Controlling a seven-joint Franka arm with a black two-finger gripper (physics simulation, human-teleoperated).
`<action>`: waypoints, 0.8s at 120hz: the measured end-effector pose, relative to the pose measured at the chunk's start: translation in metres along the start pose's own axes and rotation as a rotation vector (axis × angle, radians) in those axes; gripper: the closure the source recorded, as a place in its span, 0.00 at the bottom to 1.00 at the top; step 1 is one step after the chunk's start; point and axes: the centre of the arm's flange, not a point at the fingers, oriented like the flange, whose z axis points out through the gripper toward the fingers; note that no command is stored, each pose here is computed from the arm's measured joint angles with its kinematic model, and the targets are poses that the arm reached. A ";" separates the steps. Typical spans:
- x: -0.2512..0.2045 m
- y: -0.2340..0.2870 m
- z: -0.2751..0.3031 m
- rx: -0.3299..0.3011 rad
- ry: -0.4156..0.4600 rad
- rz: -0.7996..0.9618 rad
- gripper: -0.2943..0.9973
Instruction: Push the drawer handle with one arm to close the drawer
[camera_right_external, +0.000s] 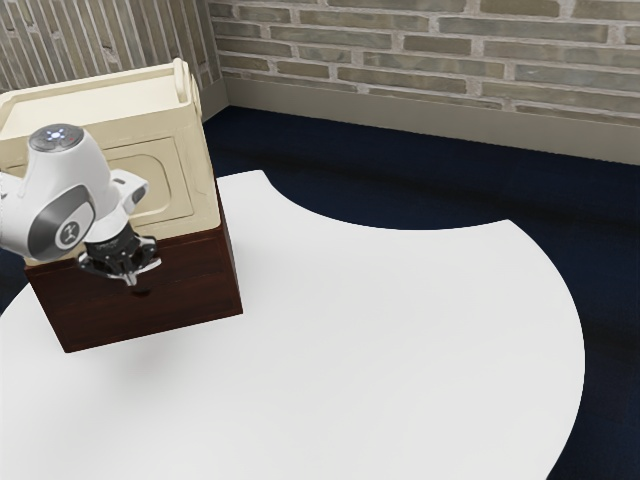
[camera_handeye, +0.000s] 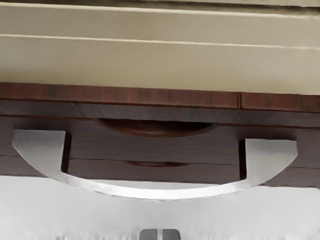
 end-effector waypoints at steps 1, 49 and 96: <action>-0.001 0.002 -0.001 -0.003 -0.001 0.000 0.84; 0.003 0.139 -0.138 -0.121 -0.211 0.141 0.84; 0.029 0.173 -0.209 -0.052 -0.268 0.414 0.41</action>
